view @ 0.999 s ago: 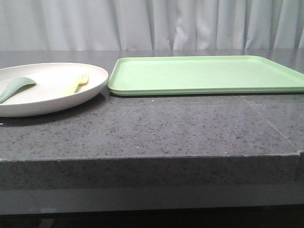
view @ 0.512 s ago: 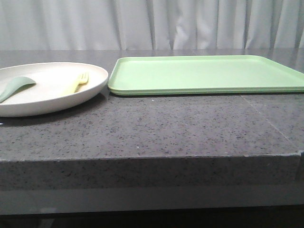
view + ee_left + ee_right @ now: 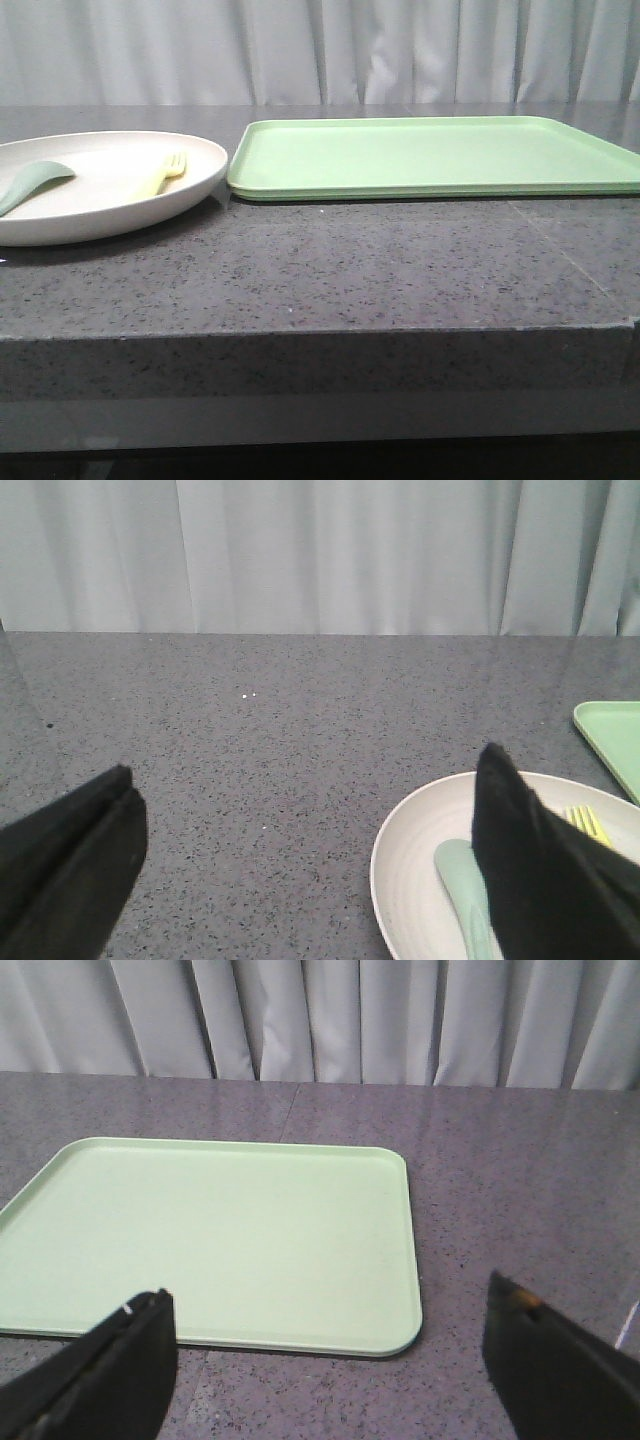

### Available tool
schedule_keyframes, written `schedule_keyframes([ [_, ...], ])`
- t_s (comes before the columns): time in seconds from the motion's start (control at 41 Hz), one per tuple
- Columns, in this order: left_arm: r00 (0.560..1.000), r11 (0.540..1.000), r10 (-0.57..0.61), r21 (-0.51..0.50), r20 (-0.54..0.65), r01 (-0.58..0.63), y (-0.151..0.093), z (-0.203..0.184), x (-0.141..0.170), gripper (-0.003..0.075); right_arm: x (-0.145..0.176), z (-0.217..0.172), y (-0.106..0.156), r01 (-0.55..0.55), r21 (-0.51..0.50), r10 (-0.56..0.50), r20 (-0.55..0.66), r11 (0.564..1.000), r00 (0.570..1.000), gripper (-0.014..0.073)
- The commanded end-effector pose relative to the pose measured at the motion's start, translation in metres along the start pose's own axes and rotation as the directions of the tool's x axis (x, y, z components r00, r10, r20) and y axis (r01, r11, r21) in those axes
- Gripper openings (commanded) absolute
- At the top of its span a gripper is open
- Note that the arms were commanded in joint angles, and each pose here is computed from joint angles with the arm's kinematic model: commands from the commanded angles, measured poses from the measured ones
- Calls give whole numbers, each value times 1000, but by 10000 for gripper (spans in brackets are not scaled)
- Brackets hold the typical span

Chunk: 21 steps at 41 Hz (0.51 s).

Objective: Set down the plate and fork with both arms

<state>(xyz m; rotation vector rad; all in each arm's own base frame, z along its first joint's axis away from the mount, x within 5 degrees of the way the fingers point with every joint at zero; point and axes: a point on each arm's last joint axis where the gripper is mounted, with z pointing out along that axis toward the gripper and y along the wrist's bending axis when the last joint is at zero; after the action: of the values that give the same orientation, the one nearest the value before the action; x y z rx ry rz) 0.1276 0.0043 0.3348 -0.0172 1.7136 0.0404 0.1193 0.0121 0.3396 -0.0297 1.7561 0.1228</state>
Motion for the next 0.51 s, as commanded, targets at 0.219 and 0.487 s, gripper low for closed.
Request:
schedule_keyframes([
  [0.219, 993, 999, -35, 9, 116, 35, 0, 3, -21, 571, -16, -2, 0, 11, 3, -11, 94, 1000, 995, 643],
  [0.487, 991, 997, -75, 6, -111, 76, -1, 55, -41, 566, -16, -2, 0, 11, 3, -11, 94, 1000, 995, 643],
])
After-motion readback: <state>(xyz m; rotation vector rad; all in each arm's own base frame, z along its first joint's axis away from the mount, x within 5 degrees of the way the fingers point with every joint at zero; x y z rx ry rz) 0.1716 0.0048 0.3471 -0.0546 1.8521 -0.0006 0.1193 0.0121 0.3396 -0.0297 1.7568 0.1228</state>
